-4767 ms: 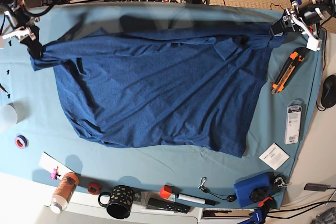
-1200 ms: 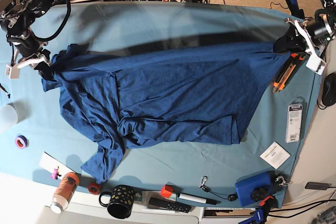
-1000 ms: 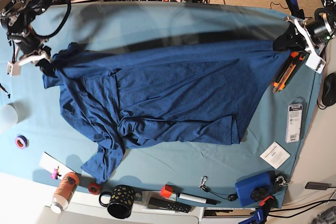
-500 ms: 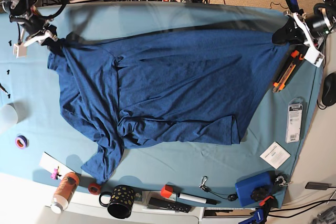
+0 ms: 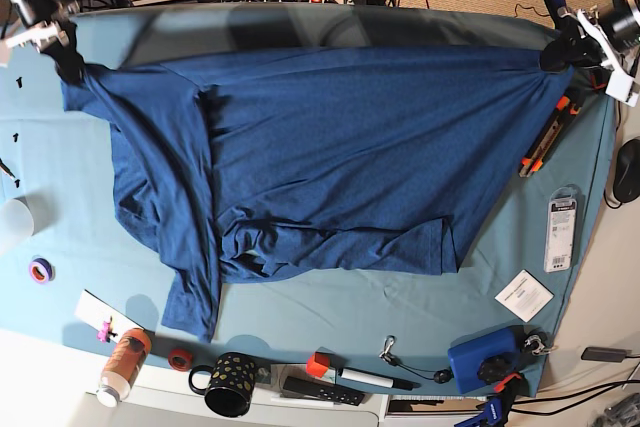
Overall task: Layout the t-shirt on the table in an organized manner, then fold the t-shirt properly
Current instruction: 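Pull the held collar edge outward with both grippers, smoothing the shirt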
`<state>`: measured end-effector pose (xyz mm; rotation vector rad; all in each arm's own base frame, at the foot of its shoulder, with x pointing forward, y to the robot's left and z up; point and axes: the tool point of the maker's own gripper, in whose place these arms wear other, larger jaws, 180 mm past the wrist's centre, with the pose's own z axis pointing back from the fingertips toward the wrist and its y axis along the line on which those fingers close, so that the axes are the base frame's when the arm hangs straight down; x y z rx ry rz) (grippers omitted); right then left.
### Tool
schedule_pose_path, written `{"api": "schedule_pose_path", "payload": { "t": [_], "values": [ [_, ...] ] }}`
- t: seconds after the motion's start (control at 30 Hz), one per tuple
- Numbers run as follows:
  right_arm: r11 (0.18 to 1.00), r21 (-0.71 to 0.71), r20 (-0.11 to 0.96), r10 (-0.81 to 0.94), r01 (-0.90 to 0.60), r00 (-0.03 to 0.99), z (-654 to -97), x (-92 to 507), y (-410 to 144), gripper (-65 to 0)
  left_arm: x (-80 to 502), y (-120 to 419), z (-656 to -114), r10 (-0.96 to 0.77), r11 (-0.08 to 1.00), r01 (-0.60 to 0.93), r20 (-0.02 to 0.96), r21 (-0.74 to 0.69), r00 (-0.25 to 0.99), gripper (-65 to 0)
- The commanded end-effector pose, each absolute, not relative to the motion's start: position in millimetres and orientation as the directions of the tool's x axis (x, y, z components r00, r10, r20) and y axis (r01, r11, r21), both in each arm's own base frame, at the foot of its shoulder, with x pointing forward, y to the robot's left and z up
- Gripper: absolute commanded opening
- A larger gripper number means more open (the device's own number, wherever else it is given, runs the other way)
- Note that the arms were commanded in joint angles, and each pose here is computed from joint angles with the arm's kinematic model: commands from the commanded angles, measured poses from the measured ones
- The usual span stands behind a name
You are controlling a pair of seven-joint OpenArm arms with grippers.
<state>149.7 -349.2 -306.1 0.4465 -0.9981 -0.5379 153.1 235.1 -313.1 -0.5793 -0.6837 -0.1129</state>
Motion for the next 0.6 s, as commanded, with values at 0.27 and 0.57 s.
{"api": "schedule_pose_path", "payload": {
  "t": [0.27,0.57],
  "values": [
    [0.790,0.578,0.684,-0.605,0.204,0.407,-290,135,-355,-65.0,153,232,-308,0.106,0.832,0.286,0.643,-0.475,0.759,-65.0],
    [0.790,0.567,0.661,-0.606,0.233,0.443,-297,119,-355,-65.0,149,231,-311,0.111,0.830,0.278,0.633,-0.483,0.767,-65.0]
  ]
}}
